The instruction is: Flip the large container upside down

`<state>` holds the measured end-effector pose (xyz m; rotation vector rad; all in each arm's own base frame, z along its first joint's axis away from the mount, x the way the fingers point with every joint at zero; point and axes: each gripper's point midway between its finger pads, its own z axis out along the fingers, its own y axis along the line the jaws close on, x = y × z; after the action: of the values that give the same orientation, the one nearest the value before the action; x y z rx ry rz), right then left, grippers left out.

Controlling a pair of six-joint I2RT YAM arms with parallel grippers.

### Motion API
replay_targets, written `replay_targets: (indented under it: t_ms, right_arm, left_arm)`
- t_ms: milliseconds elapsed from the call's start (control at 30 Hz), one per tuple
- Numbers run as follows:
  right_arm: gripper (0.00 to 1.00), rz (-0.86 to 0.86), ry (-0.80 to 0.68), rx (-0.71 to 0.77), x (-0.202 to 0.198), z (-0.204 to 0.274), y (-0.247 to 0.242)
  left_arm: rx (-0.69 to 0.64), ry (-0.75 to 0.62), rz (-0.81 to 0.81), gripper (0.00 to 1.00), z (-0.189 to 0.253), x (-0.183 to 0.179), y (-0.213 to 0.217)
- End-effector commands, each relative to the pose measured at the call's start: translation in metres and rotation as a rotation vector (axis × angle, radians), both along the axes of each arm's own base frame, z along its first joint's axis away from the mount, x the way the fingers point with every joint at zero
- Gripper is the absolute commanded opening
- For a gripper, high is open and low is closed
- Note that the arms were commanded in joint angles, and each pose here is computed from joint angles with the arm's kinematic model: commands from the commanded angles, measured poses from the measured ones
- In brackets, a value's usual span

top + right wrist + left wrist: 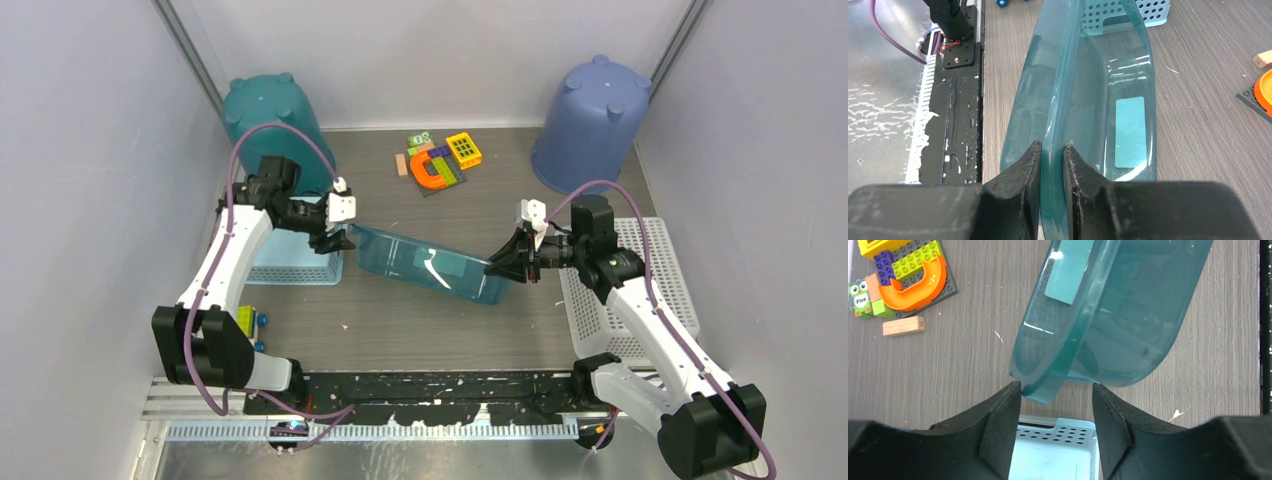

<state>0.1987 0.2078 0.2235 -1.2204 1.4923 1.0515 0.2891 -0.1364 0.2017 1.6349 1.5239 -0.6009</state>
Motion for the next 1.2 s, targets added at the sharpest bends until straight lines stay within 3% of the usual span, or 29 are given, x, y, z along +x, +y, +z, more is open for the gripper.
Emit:
replay_targets:
  t_ms: [0,200,400,567,767,1167]
  right_arm:
    - [0.09,0.032,-0.027,0.040,-0.002,0.017,0.003]
    - [0.09,0.033,-0.023,0.042,-0.002,0.017,0.003]
    - [0.13,0.034,-0.021,0.041,-0.002,0.016,0.003]
    - [0.13,0.038,-0.022,0.041,-0.002,0.015,0.003]
    - [0.15,0.056,-0.011,0.047,-0.003,0.014,0.005]
    - [0.36,0.024,-0.019,0.019,0.006,0.023,0.013]
  left_arm:
    - [0.008,-0.026,-0.031,0.53,-0.004,0.002,-0.006]
    - [0.029,-0.013,-0.039,0.38,-0.009,0.000,-0.008]
    - [0.027,-0.004,-0.043,0.32,-0.011,-0.005,-0.008]
    - [0.019,-0.010,-0.046,0.15,-0.011,-0.010,-0.009]
    - [0.002,-0.017,-0.050,0.15,-0.006,-0.014,-0.011]
    - [-0.041,-0.019,-0.065,0.15,0.003,-0.020,-0.019]
